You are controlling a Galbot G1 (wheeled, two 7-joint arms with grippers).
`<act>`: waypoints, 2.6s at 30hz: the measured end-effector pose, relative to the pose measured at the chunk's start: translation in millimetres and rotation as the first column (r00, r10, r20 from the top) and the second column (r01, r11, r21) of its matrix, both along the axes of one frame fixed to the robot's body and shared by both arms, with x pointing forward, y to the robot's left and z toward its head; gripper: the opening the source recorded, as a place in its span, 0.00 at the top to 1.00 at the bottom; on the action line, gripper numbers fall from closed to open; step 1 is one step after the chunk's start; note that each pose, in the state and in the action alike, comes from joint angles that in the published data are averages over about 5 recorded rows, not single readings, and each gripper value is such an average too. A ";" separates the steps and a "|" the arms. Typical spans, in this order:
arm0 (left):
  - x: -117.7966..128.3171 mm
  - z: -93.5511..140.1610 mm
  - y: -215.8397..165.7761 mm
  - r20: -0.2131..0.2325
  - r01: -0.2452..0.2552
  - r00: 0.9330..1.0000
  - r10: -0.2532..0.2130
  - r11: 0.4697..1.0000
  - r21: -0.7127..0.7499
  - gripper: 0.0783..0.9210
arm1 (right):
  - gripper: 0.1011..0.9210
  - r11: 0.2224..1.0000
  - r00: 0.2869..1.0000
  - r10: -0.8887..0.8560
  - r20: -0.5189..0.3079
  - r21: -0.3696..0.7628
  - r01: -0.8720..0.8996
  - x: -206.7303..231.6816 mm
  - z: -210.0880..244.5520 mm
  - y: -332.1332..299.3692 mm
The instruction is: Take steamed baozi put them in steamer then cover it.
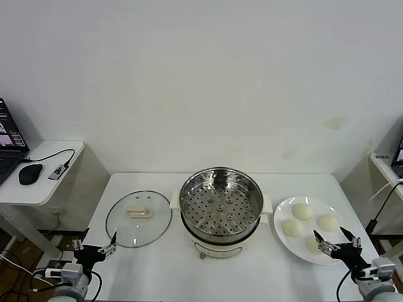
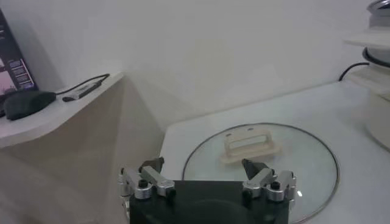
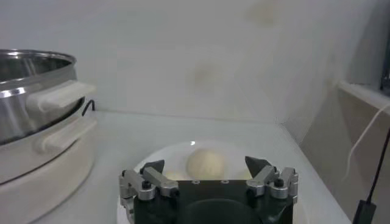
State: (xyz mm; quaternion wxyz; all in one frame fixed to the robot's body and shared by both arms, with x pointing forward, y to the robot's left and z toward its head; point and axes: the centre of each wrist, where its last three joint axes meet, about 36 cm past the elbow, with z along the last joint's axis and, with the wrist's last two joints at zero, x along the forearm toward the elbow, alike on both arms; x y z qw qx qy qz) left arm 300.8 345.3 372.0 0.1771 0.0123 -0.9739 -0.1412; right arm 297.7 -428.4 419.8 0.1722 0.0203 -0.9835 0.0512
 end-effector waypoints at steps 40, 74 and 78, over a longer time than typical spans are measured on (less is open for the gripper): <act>-14.7 9.4 -10.6 0.011 0.016 1.000 -0.016 1.000 0.024 0.12 | 0.12 0.276 0.554 0.475 -0.684 -0.482 -0.832 249.8 173.0 -75.3; -18.1 4.3 -12.7 -0.010 0.023 1.000 -0.023 0.999 0.036 0.12 | 0.12 0.016 0.213 0.394 -0.894 -0.225 -0.974 352.4 63.7 -23.4; -19.0 3.3 -12.9 -0.013 0.022 1.000 -0.022 0.999 0.035 0.12 | 0.12 0.013 0.207 0.388 -0.898 -0.219 -0.976 355.0 54.4 -20.8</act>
